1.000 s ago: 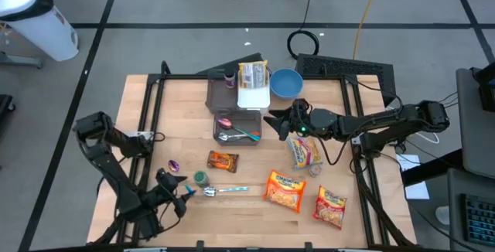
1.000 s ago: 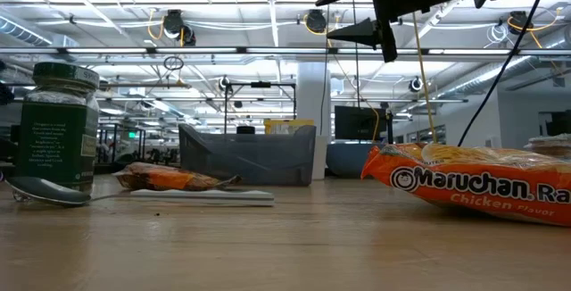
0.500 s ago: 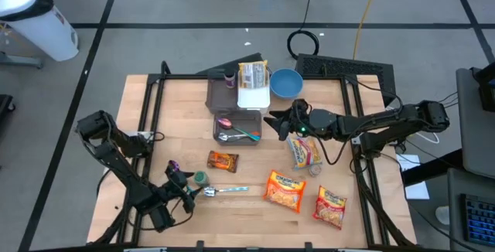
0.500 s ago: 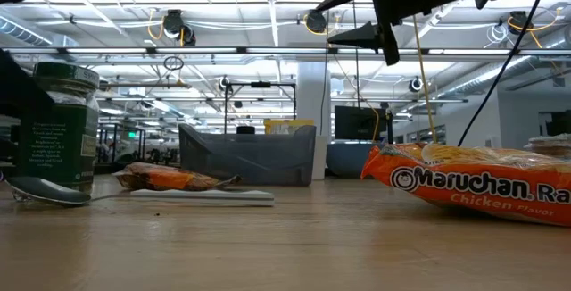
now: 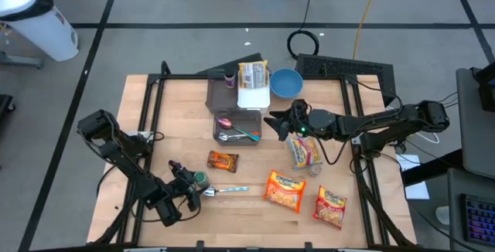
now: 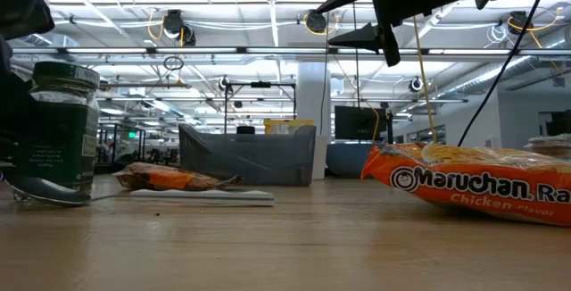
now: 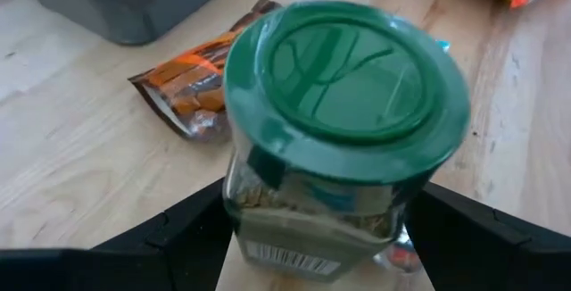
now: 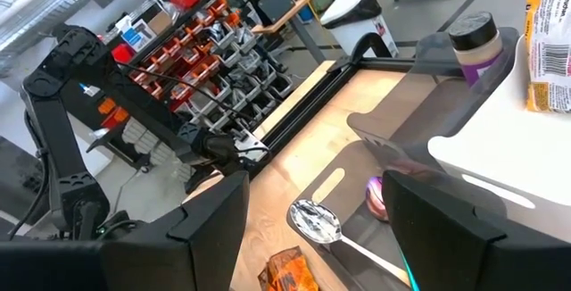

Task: Pick & Place Food Item
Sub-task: Put the green seasoning bottle into the top black bin

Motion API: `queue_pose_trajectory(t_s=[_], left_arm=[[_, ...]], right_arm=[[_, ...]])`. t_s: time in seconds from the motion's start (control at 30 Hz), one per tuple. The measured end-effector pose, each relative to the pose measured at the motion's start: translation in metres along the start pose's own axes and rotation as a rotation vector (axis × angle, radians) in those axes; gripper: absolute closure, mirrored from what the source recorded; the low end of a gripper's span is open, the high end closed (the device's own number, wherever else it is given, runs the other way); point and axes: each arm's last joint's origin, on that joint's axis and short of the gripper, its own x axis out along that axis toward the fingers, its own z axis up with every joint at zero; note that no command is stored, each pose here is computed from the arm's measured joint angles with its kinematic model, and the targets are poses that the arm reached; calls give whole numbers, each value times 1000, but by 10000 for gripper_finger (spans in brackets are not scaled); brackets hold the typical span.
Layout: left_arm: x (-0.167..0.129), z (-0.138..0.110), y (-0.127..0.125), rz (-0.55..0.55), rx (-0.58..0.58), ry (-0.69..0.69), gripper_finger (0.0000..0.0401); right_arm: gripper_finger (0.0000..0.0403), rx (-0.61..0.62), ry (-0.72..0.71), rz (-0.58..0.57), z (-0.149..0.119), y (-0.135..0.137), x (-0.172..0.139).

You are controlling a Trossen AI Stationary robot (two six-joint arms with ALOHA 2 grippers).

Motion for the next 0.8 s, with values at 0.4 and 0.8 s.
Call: queue_pose_trajectory(t_s=[0.4,0.8], left_arm=[[1,-3,4,7,-9,14,92],[6,1,5,29,-20,7,194]], right_arm=[[149,-8,5,-5,-1,0,0],[149,-11,5,-5,-1,0,0]])
